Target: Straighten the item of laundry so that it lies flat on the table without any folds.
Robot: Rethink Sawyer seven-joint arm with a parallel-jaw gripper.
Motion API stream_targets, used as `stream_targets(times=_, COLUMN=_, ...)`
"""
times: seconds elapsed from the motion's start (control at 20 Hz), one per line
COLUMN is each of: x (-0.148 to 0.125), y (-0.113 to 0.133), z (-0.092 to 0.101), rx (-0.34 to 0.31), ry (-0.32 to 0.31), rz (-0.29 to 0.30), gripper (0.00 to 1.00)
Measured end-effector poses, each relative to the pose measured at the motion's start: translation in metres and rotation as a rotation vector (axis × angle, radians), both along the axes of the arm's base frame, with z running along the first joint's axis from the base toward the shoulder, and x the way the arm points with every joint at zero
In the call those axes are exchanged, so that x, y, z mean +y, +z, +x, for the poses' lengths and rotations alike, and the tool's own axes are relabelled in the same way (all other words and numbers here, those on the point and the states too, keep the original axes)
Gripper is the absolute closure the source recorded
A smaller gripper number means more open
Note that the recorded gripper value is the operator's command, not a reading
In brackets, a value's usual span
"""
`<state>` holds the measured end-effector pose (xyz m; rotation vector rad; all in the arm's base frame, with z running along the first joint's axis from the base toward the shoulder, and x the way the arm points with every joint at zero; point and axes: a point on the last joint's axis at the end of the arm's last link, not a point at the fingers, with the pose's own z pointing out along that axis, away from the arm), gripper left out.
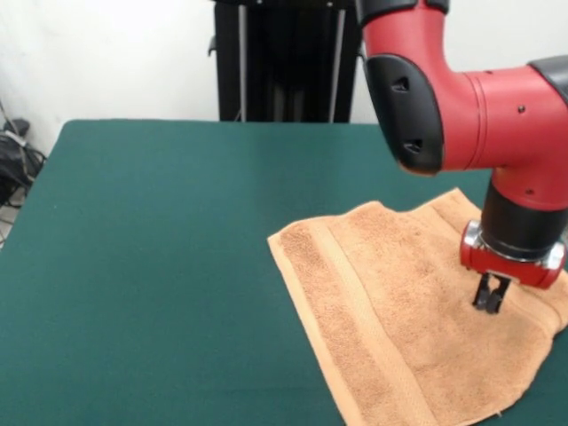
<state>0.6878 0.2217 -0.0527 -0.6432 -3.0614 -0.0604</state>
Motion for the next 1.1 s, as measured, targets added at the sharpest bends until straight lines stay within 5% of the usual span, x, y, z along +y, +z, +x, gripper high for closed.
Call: stream_targets(times=1.1, x=-0.009, y=0.004, z=-0.005, rx=-0.033, ry=-0.018, rz=0.015, gripper=1.00)
